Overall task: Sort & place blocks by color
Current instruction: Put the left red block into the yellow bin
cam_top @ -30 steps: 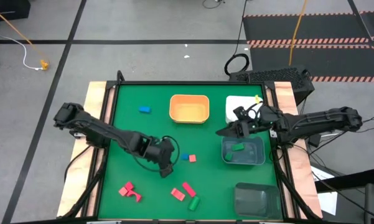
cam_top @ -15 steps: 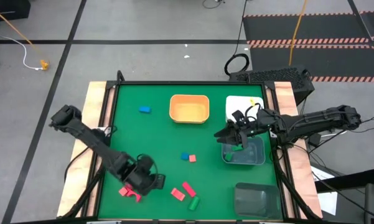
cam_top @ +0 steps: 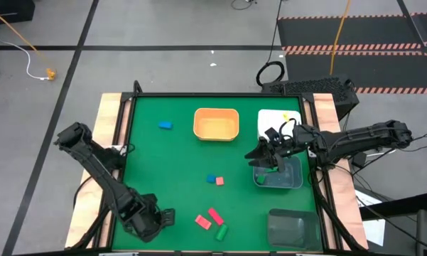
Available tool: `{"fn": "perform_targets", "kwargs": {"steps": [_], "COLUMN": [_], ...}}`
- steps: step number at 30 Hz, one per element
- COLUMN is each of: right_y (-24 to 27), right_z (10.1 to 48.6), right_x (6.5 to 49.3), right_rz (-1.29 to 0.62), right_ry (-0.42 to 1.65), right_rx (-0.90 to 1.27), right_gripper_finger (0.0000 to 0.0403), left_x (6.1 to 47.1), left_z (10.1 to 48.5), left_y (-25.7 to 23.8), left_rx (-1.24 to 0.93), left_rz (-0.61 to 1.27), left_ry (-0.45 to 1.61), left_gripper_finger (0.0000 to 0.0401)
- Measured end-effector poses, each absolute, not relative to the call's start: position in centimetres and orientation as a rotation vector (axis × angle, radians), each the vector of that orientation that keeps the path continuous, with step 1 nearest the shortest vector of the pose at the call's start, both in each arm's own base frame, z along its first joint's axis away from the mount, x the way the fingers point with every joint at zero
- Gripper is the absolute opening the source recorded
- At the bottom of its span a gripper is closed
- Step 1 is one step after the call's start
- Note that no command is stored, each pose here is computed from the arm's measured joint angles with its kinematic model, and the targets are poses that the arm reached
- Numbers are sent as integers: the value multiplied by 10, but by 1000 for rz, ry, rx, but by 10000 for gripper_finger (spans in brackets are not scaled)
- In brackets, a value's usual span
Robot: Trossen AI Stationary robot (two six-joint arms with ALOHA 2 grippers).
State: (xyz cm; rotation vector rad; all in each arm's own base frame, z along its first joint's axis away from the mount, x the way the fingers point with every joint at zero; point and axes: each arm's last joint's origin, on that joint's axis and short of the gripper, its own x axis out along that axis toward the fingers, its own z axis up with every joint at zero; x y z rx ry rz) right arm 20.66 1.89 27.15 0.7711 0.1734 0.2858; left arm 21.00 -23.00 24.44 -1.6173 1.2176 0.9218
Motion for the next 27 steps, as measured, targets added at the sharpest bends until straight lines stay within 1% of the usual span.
{"fn": "perform_targets", "kwargs": {"steps": [4, 7, 9, 11, 14, 23, 27], "right_y": [19, 19, 19, 19, 19, 19, 19], "right_z": [271, 271, 271, 271, 271, 271, 271], "right_x": [207, 207, 207, 207, 207, 206, 206], "right_rz": [286, 286, 286, 287, 287, 286, 285], "right_ry": [175, 175, 174, 173, 172, 171, 173], "right_rx": [768, 764, 759, 749, 746, 746, 762], "right_gripper_finger": [222, 222, 222, 222, 222, 222, 222], "left_x": [204, 204, 205, 203, 206, 223, 232], "left_z": [239, 234, 228, 220, 209, 169, 156], "left_y": [-229, -229, -232, -235, -241, -250, -245], "left_rx": [-1587, -1565, -1511, -1445, -1420, -1368, -1341], "left_rz": [1003, 1000, 976, 989, 1011, 1056, 1093], "left_ry": [1279, 1286, 1307, 1332, 1371, 1354, 1301], "left_gripper_finger": [165, 165, 165, 165, 165, 166, 166]}}
